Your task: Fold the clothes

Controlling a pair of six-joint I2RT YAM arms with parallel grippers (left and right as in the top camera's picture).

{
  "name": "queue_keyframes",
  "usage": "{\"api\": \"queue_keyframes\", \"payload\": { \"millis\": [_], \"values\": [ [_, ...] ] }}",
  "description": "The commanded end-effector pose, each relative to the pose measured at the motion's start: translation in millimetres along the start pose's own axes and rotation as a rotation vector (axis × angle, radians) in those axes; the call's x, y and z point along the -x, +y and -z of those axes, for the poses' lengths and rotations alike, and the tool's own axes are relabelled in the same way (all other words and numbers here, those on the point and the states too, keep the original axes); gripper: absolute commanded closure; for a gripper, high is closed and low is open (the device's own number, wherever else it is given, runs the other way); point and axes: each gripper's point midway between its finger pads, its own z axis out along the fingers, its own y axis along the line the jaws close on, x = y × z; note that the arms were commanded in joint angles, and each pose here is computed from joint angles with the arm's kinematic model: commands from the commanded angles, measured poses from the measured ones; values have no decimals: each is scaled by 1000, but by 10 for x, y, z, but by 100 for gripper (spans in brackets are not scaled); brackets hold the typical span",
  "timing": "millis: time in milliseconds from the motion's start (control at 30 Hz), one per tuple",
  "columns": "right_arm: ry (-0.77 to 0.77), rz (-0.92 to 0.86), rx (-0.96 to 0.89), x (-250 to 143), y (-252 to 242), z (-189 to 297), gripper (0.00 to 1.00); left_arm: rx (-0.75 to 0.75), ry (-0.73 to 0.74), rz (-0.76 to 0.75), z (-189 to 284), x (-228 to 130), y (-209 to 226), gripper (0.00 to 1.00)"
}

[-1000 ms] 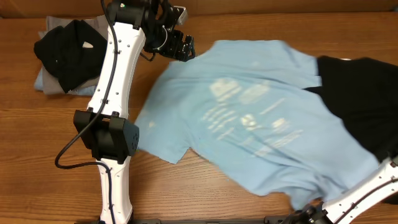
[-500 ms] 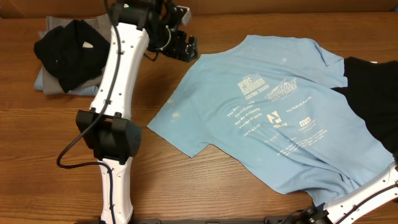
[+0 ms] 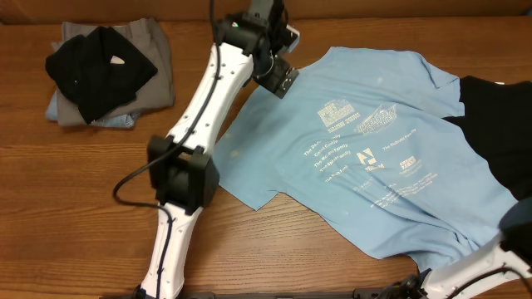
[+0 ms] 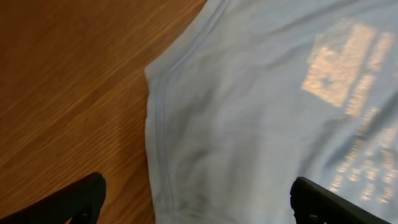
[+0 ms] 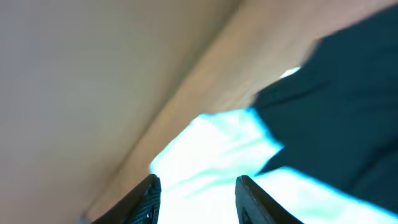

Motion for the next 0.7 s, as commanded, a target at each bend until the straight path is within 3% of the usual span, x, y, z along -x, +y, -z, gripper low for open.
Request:
{"api": "queue_keyframes", "payload": {
  "millis": [0, 333, 433, 533, 667],
  "values": [
    [42, 135, 104, -338, 621, 174, 58, 30, 76, 6, -430, -157, 145, 2],
    [236, 260, 180, -1152, 1286, 143, 58, -14, 140, 20, -1081, -348, 128, 5],
    [260, 272, 183, -1239, 1331, 131, 58, -90, 131, 25, -1109, -337, -7, 16],
    [265, 274, 184, -1258, 1342, 129, 58, -128, 135, 28, -1100, -350, -77, 37],
    [271, 270, 180, -1272, 1331, 132, 58, -131, 155, 31, -1096, -399, -87, 43]
  ]
}}
